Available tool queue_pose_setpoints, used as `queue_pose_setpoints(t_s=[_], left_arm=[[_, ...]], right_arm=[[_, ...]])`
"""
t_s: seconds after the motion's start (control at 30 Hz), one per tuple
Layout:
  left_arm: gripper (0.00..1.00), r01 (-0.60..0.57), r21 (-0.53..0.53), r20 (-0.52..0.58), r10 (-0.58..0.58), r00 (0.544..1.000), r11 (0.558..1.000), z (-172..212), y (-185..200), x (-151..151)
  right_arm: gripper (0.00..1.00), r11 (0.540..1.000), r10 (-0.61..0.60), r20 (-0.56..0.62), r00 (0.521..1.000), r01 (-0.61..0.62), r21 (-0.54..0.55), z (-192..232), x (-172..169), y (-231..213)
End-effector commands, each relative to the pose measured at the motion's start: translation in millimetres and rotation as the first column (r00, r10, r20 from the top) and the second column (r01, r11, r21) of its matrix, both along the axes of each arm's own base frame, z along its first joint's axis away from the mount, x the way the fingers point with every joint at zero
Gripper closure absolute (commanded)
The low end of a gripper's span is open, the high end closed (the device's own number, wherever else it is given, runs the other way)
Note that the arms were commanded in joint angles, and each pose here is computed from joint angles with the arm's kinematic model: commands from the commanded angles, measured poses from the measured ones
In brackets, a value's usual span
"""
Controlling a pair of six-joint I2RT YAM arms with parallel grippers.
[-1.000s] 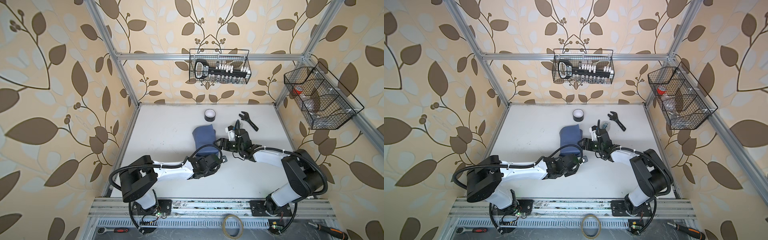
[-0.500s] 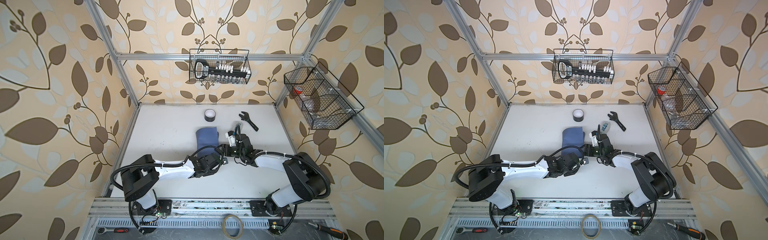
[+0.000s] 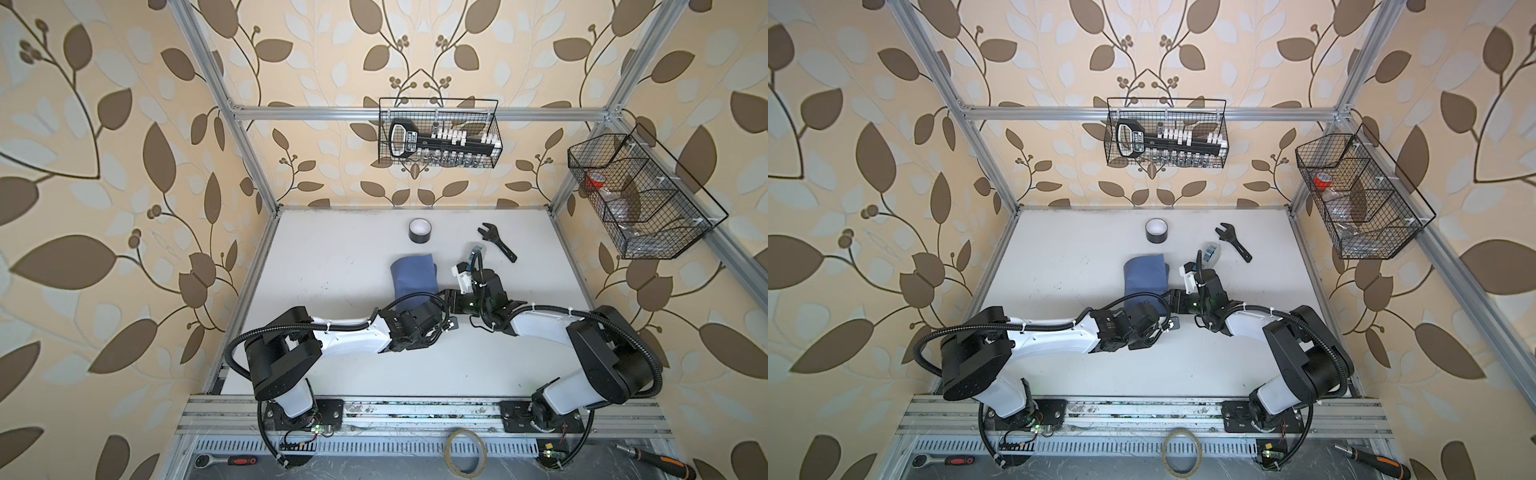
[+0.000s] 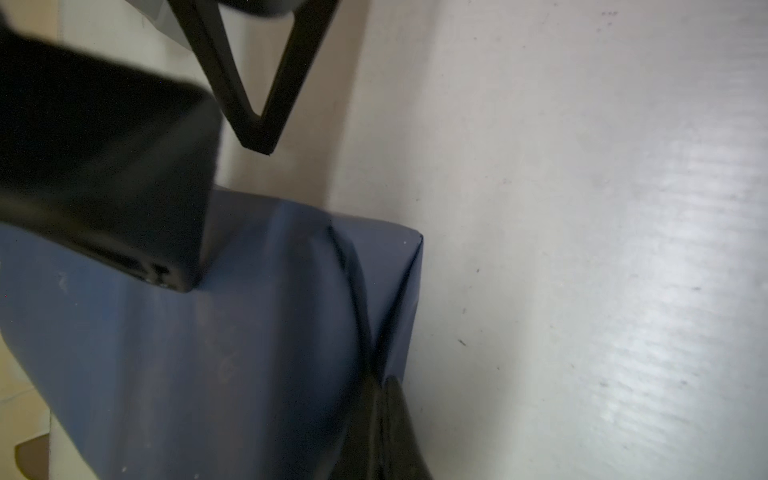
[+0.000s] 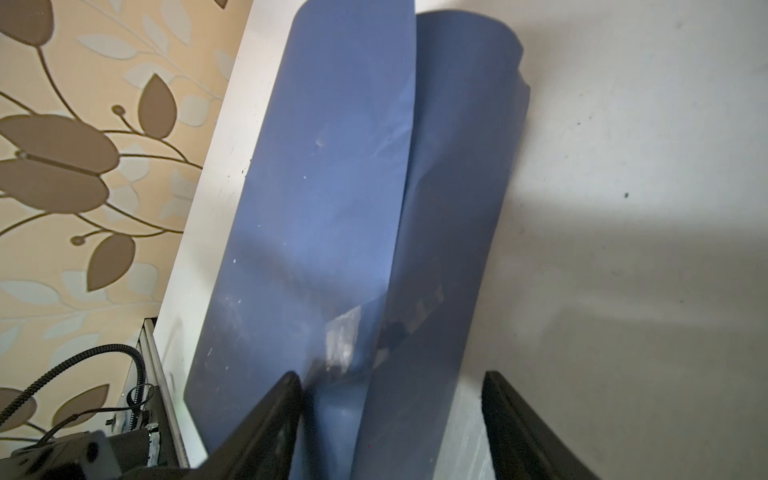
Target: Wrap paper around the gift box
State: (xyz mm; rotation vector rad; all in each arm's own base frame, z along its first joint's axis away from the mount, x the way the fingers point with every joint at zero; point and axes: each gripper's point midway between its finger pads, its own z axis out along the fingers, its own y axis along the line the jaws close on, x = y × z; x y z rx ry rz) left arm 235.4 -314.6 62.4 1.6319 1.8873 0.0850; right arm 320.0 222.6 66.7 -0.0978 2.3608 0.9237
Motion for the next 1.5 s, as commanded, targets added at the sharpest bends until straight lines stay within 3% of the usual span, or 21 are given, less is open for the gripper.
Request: queue_pose_setpoints(t_s=[0.0, 0.33, 0.63, 1.0, 1.23, 1.47], left_arm=[[1.00, 0.045, -0.147, 0.024, -0.042, 0.999, 0.988, 35.1, -16.9, 1.9], [1.00, 0.053, -0.083, 0.008, -0.052, 0.999, 0.995, 31.0, -10.7, 1.7], [1.00, 0.052, -0.115, -0.023, -0.055, 0.998, 0.992, 28.8, -9.9, -3.3], [1.00, 0.054, -0.155, -0.040, -0.061, 0.997, 0.986, 32.4, -11.0, -4.9], [1.00, 0.053, -0.182, -0.048, -0.063, 0.997, 0.982, 36.6, -11.5, -5.1], [1.00, 0.054, -0.200, -0.057, -0.066, 0.996, 0.978, 39.1, -12.0, -5.2]], right_arm=[[0.32, 0.990, -0.019, -0.111, 0.994, 0.004, -0.137, -41.6, -23.8, -22.1], [0.33, 0.987, -0.010, -0.098, 0.995, -0.006, -0.159, -38.4, -23.3, -24.4], [0.28, 0.994, 0.014, 0.037, 0.999, -0.010, -0.112, 14.0, -20.3, -26.1], [0.24, 0.991, -0.050, 0.149, 0.988, 0.068, -0.119, 4.5, -60.6, -53.1], [0.22, 0.993, 0.006, 0.326, 0.945, 0.033, -0.113, 1.8, -84.0, -36.5], [0.17, 0.982, 0.101, 0.453, 0.886, -0.015, -0.190, -4.8, -87.5, -17.9]])
